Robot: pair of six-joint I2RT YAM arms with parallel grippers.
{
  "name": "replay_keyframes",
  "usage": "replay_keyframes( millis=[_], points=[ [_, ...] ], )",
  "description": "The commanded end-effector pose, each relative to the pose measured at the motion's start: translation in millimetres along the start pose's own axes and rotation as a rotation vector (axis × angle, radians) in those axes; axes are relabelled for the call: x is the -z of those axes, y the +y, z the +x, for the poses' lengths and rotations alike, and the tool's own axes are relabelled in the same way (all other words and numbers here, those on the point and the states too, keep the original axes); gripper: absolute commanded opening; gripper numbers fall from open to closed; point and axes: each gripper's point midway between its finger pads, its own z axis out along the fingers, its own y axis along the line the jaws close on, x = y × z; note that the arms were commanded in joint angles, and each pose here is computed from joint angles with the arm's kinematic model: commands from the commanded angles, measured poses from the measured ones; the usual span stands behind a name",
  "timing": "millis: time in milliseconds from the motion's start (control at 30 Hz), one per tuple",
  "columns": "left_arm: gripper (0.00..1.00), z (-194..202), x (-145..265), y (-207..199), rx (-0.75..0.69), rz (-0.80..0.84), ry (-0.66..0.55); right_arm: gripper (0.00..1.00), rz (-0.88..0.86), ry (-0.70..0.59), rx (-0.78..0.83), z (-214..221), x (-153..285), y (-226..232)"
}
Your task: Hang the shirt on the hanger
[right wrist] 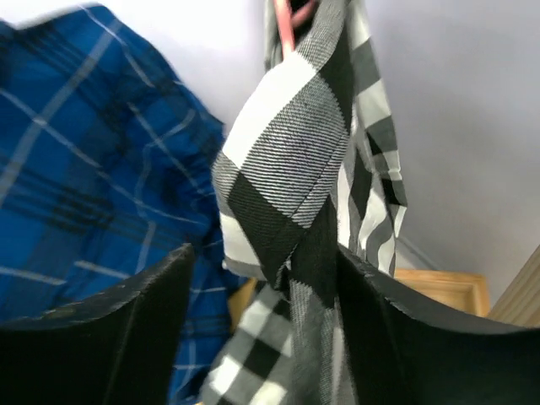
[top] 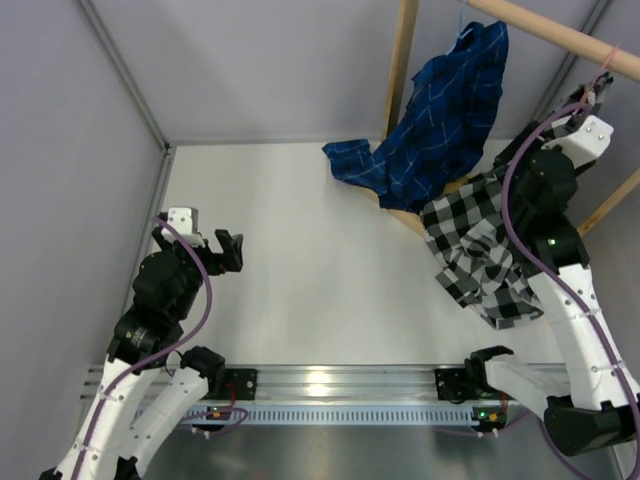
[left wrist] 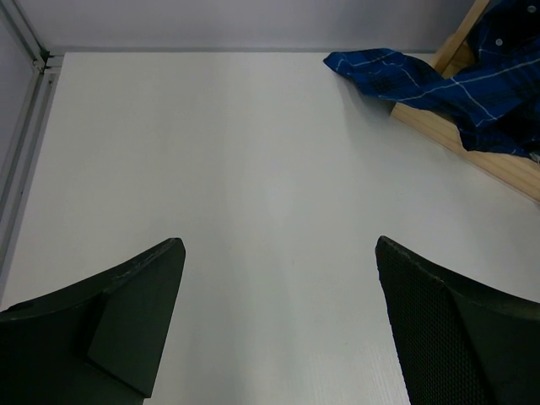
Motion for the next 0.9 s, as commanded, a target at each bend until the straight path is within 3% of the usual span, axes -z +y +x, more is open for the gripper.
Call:
replay_keyframes(
  millis=[0, 67, 100, 200, 333, 467, 667, 867],
  points=[
    [0.98, -12, -1, 4, 0.026, -0.025, -0.056, 0.69, -0.115, -0.009, -0.096, -28, 22, 10],
    [0.98, -12, -1, 4, 0.025, -0.028, -0.058, 0.75, -0.191, 0.022, -0.098, -27, 28, 23],
    [0.98, -13, -1, 5, 0.026, -0.033, -0.059, 0.86, -0.216, 0.022, -0.108, -33, 33, 25],
    [0.98, -14, -1, 9, 0.031, -0.054, -0.065, 0.99, -0.217, 0.033, -0.105, -36, 49, 11],
    [0.98, -18, -1, 14, 0.046, -0.088, -0.075, 0.99, -0.323, 0.047, -0.057, -46, 75, 10],
    [0.98, -25, 3, 24, 0.063, -0.144, -0.099, 0.99, -0.391, 0.179, 0.118, -27, 106, -8],
    [0.98, -36, 30, 42, 0.085, -0.224, -0.135, 0.99, -0.471, 0.135, 0.234, -22, 159, -53],
    [0.98, -37, 56, 49, 0.092, -0.237, -0.104, 0.99, -0.478, 0.092, 0.237, -13, 198, -96]
  ],
)
